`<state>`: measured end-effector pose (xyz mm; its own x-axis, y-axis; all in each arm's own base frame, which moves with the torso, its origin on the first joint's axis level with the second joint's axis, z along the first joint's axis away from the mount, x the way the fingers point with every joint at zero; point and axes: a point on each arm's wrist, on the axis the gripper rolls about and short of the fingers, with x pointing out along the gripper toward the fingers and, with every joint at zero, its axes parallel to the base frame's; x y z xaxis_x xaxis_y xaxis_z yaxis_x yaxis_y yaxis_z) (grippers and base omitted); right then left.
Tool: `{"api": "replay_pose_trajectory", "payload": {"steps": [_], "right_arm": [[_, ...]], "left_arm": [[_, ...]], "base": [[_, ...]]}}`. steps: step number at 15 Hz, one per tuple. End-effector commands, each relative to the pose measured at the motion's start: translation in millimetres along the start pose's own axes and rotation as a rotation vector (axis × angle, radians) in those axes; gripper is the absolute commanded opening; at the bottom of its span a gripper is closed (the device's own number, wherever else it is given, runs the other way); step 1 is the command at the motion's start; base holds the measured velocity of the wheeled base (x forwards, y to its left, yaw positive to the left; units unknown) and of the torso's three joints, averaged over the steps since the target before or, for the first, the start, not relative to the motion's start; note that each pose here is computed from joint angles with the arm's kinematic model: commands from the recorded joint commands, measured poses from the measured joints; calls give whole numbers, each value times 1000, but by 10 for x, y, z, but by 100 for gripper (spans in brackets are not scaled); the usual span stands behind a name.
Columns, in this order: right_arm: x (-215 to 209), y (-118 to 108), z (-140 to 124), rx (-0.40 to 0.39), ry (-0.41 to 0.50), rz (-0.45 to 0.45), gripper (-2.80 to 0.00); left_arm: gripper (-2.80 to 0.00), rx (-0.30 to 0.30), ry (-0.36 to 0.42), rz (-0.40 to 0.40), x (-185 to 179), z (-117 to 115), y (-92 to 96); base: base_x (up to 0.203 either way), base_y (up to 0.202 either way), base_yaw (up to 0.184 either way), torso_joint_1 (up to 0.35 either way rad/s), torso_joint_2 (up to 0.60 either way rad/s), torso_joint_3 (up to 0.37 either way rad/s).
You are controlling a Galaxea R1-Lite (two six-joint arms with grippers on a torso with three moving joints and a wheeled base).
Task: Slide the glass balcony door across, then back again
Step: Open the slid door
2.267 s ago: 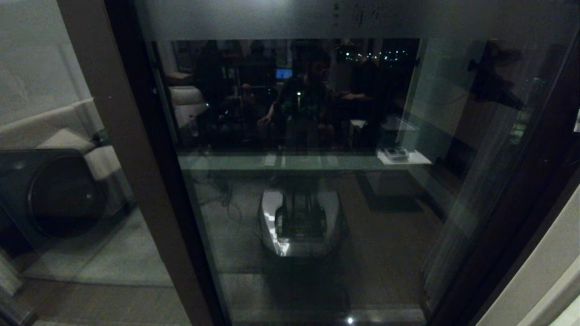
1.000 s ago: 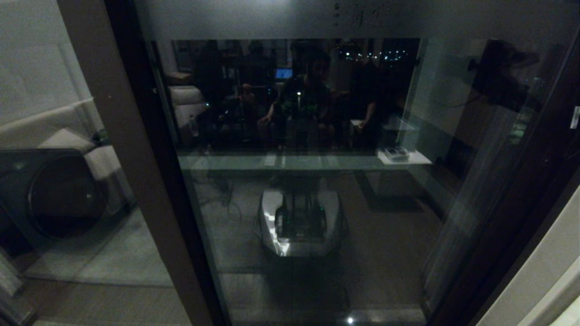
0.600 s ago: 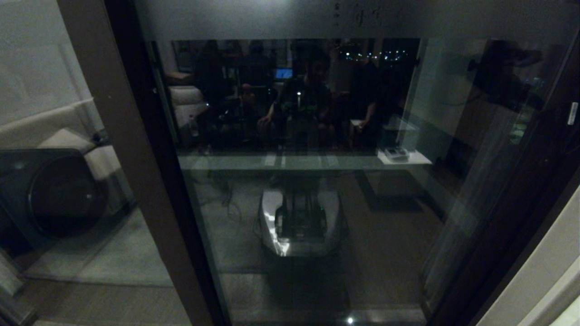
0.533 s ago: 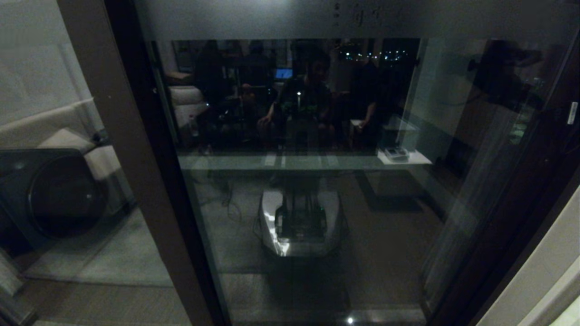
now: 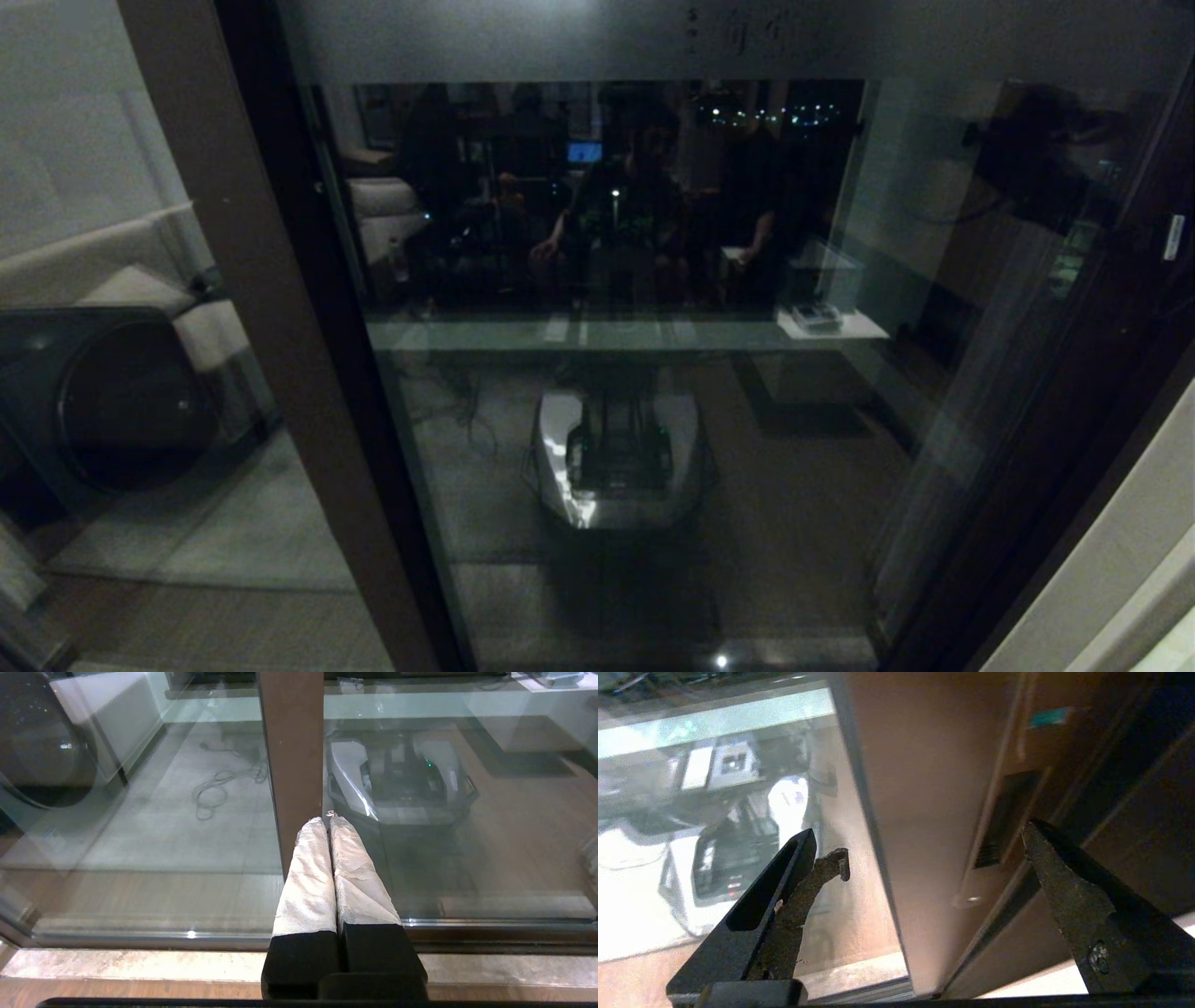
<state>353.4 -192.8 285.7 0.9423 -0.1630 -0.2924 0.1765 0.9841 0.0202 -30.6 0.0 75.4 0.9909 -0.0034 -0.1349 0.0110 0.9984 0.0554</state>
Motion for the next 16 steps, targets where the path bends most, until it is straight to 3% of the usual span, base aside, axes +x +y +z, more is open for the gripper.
{"api": "replay_pose_trajectory", "payload": {"steps": [1, 6, 10, 16], "right_arm": [[27, 0, -9, 0, 2, 7, 0], [18, 33, 2, 12, 2, 24, 0], [40, 40, -3, 34, 0, 87, 0], [187, -5, -54, 39, 8, 88, 0]], "left_arm": [[-280, 1, 1, 0, 1, 0, 0], [-280, 1, 3, 0, 1, -1, 0], [-280, 1, 2, 0, 1, -1, 0], [-280, 1, 1, 0, 1, 0, 0]], "base": [[0, 0, 0, 0, 0, 0], [0, 0, 0, 0, 0, 0], [0, 0, 0, 0, 0, 0], [0, 0, 0, 0, 0, 0]]}}
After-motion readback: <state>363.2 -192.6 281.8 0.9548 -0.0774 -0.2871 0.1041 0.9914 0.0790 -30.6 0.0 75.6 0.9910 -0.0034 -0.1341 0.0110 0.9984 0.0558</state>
